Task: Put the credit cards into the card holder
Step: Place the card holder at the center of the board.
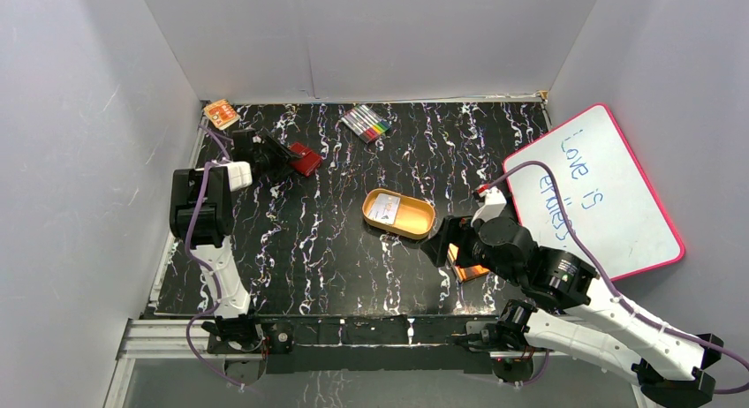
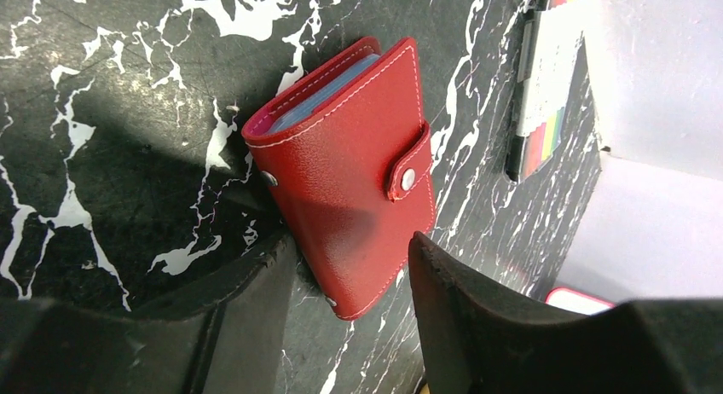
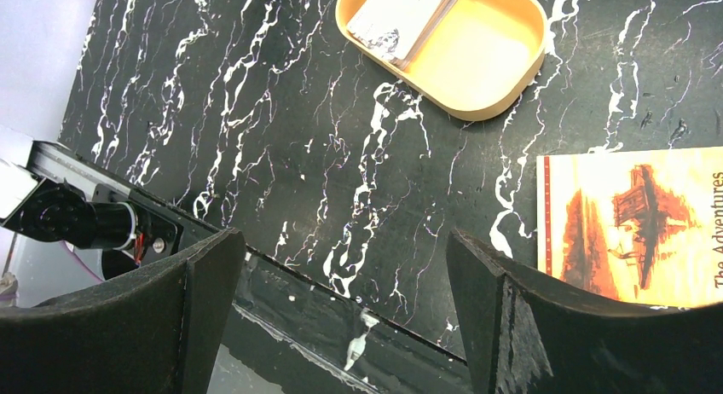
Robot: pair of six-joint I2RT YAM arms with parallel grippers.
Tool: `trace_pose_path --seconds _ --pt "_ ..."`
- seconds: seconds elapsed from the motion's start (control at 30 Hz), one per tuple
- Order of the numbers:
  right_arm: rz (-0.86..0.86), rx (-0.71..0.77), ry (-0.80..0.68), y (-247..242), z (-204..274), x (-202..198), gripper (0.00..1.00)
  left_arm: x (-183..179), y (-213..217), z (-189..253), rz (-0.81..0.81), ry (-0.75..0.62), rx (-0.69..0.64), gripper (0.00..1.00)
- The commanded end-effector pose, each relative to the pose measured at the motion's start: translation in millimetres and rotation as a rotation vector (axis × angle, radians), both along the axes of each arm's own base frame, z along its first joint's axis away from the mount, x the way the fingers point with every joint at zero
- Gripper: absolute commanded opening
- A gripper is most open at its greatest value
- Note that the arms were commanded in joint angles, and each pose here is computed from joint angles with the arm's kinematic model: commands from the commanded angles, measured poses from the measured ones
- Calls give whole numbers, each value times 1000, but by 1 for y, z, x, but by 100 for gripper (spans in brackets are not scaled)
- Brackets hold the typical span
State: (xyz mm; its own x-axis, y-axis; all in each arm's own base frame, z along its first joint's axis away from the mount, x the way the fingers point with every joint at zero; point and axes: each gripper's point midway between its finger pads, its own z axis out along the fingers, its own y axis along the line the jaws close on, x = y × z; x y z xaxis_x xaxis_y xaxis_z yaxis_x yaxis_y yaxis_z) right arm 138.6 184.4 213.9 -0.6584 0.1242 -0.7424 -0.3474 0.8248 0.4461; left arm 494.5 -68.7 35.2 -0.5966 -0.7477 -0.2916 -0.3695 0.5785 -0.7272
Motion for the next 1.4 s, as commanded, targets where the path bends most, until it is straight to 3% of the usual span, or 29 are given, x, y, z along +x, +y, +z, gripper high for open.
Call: trace_pose_path --seconds 0.0,0.83,1.37 --pt "-1 55 -27 7 16 3 95 -22 1 -29 -28 130 84 50" --pt "1 41 -33 12 13 8 95 -31 -26 -56 -184 188 141 38" --pt "2 53 -32 12 12 7 95 -31 -22 -41 -161 159 157 48"
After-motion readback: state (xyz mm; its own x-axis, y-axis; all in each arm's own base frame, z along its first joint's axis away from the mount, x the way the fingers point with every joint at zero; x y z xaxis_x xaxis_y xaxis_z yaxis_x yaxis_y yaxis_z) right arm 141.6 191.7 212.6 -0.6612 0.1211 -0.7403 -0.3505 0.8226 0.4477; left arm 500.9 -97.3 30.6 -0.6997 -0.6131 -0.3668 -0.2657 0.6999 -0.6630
